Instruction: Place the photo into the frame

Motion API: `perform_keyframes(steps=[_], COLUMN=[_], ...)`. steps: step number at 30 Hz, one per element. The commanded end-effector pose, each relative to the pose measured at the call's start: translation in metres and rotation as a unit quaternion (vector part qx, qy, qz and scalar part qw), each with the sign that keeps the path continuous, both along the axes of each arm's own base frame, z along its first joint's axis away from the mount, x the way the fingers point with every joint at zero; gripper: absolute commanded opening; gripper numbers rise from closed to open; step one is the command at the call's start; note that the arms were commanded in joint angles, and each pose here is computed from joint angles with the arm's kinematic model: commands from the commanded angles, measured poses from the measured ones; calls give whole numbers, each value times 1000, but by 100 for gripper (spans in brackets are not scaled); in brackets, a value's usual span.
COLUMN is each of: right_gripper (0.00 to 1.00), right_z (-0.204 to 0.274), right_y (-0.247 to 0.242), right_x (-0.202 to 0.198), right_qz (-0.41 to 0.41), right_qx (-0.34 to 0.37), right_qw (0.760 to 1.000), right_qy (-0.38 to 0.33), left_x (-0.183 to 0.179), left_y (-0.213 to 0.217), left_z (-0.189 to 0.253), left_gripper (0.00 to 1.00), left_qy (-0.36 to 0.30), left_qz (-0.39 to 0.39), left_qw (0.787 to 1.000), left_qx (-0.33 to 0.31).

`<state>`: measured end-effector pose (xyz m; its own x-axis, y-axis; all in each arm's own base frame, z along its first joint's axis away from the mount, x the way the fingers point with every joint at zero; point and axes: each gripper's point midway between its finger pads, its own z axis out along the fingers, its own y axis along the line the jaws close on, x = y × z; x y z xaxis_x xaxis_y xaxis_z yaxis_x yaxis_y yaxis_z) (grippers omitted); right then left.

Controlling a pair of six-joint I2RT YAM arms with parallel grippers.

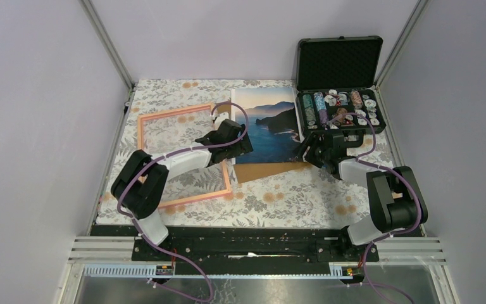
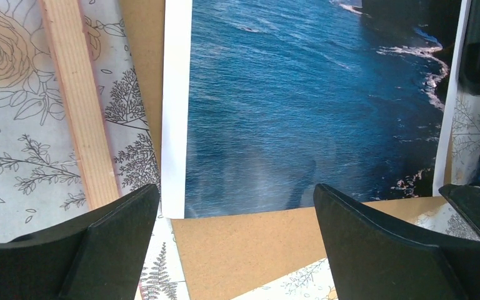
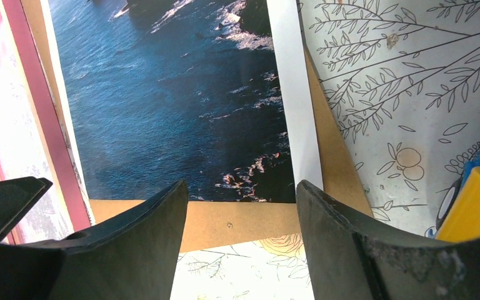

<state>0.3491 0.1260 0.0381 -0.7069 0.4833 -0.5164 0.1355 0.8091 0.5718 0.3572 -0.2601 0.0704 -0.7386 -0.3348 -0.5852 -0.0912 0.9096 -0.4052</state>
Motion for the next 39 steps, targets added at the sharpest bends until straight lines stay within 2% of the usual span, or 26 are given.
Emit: perform_keyframes(steps=[1, 6, 14, 23, 34, 39], right_gripper=[71, 69, 69, 70, 70, 70], right_z=[5, -7, -2, -17, -22, -24], right_y=[2, 0, 0, 1, 4, 7], right_x=[5, 7, 9, 8, 6, 4], right_qz=[2, 10, 27, 27, 30, 35], right_qx=[8, -9, -102, -112, -106, -99], right_qw=[1000, 1000, 994, 993, 993, 994], right_qy=[-11, 2, 4, 32, 38, 40], left_x=[9, 8, 7, 1, -2, -3], left_y=[3, 0, 5, 4, -15, -18], left_z=[17, 2, -8, -28, -41, -24], left_gripper=[99, 99, 99, 99, 99, 99], left_qy=[-30, -17, -17, 20, 56, 47], left_qz=[24, 23, 31, 21, 0, -4], left_qw=[999, 1000, 997, 996, 997, 999], left_qx=[-5, 12, 68, 87, 48, 11])
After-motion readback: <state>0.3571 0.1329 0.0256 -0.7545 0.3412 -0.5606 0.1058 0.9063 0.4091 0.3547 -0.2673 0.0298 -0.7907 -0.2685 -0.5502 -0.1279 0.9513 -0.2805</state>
